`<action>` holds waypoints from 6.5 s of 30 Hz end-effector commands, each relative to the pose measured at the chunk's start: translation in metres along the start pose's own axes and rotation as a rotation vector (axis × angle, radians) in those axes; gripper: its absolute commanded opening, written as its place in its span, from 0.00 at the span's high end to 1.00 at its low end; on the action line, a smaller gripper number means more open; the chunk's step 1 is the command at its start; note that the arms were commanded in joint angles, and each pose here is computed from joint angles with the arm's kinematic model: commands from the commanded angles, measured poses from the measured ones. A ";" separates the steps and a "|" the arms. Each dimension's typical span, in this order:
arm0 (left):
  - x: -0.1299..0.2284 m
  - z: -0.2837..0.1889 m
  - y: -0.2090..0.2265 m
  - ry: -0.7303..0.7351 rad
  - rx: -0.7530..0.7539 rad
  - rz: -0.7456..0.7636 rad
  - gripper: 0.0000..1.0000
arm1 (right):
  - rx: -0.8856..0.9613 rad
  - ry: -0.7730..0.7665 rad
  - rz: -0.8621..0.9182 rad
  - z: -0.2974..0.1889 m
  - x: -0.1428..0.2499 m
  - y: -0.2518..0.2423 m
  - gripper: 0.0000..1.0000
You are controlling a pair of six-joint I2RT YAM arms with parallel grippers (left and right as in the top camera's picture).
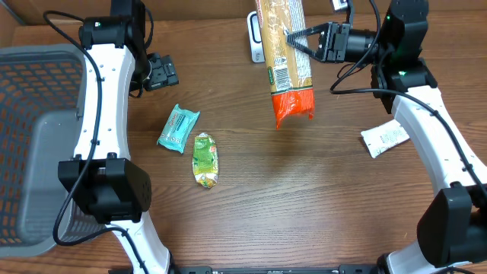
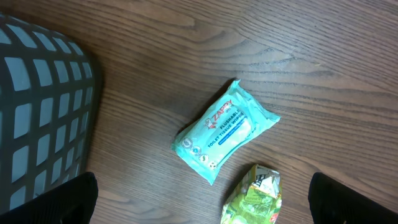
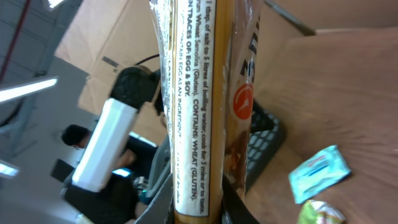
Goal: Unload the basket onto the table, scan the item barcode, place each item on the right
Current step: 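Lift the spaghetti pack and hold it before the white scanner, then lay the spaghetti pack beside the white bottle on the right, then reach the right gripper to the green juice carton and grasp it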
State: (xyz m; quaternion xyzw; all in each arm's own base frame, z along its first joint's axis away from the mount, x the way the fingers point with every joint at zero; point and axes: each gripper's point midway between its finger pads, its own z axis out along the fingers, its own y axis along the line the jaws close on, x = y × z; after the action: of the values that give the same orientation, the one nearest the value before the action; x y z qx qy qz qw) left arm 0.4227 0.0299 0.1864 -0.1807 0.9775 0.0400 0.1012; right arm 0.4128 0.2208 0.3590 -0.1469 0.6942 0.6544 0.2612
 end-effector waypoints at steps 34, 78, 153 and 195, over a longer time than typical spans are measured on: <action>0.001 0.005 0.001 0.011 -0.013 0.021 0.00 | 1.312 -0.092 -1.315 0.039 -0.054 -0.103 0.96; 0.001 0.005 0.001 0.011 -0.013 0.021 0.01 | 1.024 -0.238 -1.805 0.104 -0.091 -0.159 0.96; 0.001 0.005 0.001 0.011 -0.013 0.021 0.00 | 0.985 -0.552 -0.290 -0.113 -0.135 -0.055 0.96; 0.001 0.005 0.001 0.011 -0.013 0.021 0.01 | 0.934 0.092 0.282 -0.087 0.079 -0.172 0.27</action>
State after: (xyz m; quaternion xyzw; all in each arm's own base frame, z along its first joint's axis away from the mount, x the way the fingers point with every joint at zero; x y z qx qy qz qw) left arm 0.4227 0.0299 0.1864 -0.1807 0.9775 0.0398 0.1011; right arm 0.4316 0.0622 0.1661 0.1585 0.9329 0.2724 0.1741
